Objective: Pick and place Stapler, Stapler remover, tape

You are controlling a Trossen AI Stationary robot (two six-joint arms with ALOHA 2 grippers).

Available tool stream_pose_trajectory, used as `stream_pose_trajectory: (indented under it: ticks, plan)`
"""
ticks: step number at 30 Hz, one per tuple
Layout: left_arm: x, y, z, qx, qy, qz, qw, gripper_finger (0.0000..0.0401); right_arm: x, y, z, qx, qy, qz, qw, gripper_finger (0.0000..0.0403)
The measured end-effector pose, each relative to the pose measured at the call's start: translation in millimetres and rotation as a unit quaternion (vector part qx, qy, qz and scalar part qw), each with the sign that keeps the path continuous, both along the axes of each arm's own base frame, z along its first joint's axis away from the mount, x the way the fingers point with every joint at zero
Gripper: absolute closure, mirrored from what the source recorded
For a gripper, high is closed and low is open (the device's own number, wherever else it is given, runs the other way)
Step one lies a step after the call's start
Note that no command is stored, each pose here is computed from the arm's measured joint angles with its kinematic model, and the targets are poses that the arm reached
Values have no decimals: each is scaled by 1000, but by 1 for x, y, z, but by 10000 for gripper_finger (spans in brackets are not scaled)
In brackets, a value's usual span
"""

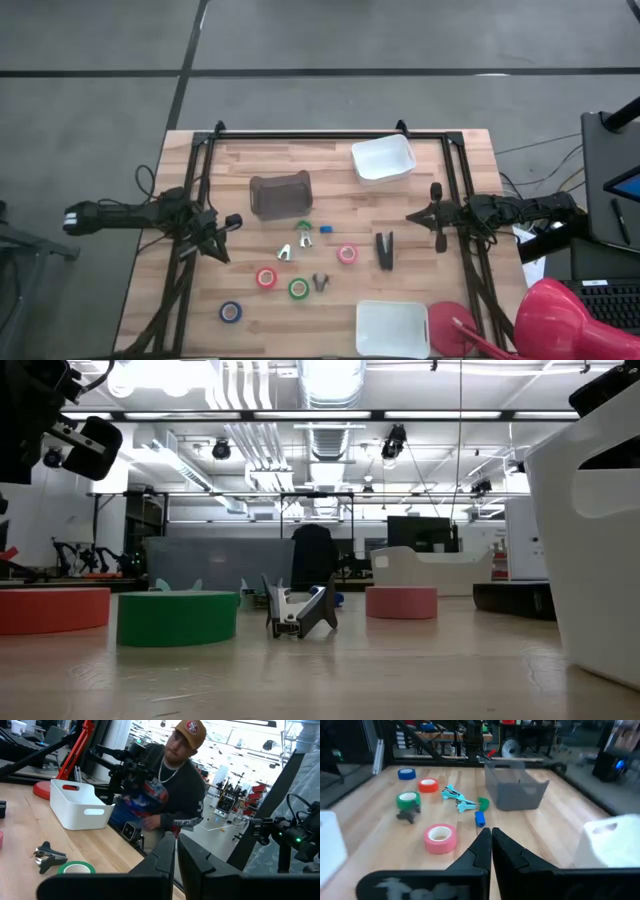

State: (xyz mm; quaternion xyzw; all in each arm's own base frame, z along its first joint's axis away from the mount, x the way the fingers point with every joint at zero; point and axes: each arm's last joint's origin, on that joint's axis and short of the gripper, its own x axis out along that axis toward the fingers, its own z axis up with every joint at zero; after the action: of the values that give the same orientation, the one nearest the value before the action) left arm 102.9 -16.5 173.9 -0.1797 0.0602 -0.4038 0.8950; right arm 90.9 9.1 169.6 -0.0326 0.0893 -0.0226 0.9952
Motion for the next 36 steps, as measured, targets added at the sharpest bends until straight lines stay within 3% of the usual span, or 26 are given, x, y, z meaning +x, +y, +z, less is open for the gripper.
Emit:
stream_pose_trajectory:
  ticks: [5,10,12,17,20,28,36]
  plan:
    - [0,0,0,0,0,0,1000,378,0,-1,0,-147,9,3,989,394]
    - [0,0,0,0,0,0,1000,378,0,-1,0,-179,11,8,984,394]
    - [0,0,0,0,0,0,1000,378,0,-1,1,-153,7,7,988,394]
    - [0,0,0,0,0,0,1000,378,0,1,2,48,-13,8,999,394]
    - [0,0,0,0,0,0,1000,378,1,1,7,116,-37,3,993,394]
    - [0,0,0,0,0,0,1000,378,2,2,11,199,-74,0,977,394]
    - [0,0,0,0,0,0,1000,378,7,2,11,200,-164,13,966,394]
